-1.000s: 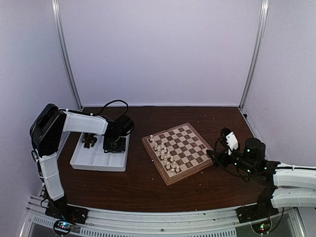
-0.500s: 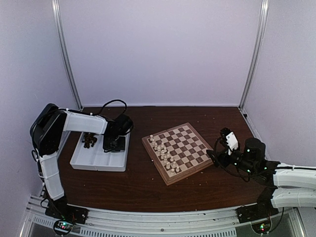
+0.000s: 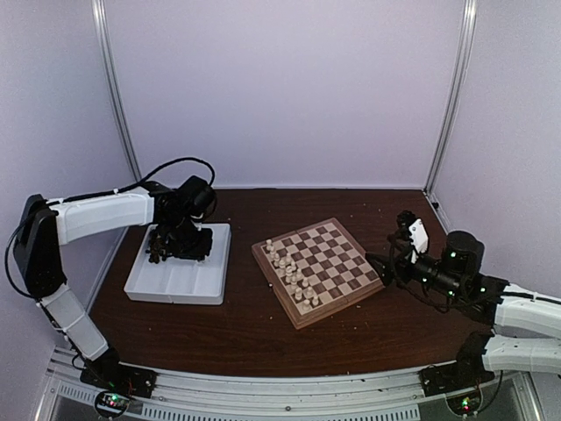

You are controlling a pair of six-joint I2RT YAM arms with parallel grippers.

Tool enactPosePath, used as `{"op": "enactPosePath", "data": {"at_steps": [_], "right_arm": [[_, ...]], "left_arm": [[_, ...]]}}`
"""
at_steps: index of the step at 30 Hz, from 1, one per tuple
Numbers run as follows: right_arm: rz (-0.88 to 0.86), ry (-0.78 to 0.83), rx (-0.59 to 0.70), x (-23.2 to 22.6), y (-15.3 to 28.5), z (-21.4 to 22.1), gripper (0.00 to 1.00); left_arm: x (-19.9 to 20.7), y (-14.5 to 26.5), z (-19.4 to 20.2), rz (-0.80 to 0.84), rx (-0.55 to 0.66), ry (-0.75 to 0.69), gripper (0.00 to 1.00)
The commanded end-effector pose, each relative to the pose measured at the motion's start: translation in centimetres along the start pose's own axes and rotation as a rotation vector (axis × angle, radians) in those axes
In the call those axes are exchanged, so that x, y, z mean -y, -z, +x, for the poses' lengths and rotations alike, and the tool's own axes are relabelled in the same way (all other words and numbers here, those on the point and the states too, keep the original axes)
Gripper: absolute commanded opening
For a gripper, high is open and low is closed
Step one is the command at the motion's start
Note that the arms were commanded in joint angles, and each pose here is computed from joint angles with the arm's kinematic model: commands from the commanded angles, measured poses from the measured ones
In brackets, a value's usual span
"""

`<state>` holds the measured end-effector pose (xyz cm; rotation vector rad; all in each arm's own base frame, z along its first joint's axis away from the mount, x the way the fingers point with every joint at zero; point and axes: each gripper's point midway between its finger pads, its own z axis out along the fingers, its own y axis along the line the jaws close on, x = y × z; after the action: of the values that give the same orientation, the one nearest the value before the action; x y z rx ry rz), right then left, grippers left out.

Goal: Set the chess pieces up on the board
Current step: Pick up the chess piece from the storage box, then place the chess piece on the chessboard.

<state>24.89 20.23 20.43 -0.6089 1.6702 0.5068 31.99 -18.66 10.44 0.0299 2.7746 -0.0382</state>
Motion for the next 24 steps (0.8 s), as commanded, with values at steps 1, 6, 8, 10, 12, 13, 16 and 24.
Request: {"op": "enactPosePath", "data": {"at_steps": [1,6,8,10,12,13,16,24], "right_arm": [[-0.118,-0.065,0.014,-2.9,-1.3,-3.1,0.81],[-0.237,-0.044,-0.013,-7.8,-4.5,-5.0,0.81],[-0.282,-0.025,-0.034,-10.0,-5.9,-5.1,0.81],[-0.318,-0.012,-0.059,-11.9,-7.3,-5.0,0.80],[-0.358,0.004,-0.069,-13.9,-8.3,-5.1,0.80],[-0.375,0.010,-0.065,-14.8,-8.8,-5.3,0.80],[-0.425,0.029,-0.050,-17.2,-9.8,-5.7,0.79],[-0.498,0.057,-0.028,-21.2,-13.0,-5.0,0.82]], "left_arm": [[0.9,2.3,0.9,0.159,-0.043,0.047,0.03],[2.3,3.4,1.0,0.334,-0.057,0.099,0.02],[2.3,3.6,1.3,0.346,-0.059,0.098,0.02],[2.5,4.0,1.5,0.372,-0.061,0.095,0.02],[3.1,4.6,1.6,0.416,-0.062,0.101,0.02],[3.5,5.0,1.7,0.449,-0.061,0.110,0.02],[4.4,6.0,1.6,0.531,-0.055,0.193,0.03],[5.2,7.7,1.1,0.721,0.000,0.491,0.06]]}}
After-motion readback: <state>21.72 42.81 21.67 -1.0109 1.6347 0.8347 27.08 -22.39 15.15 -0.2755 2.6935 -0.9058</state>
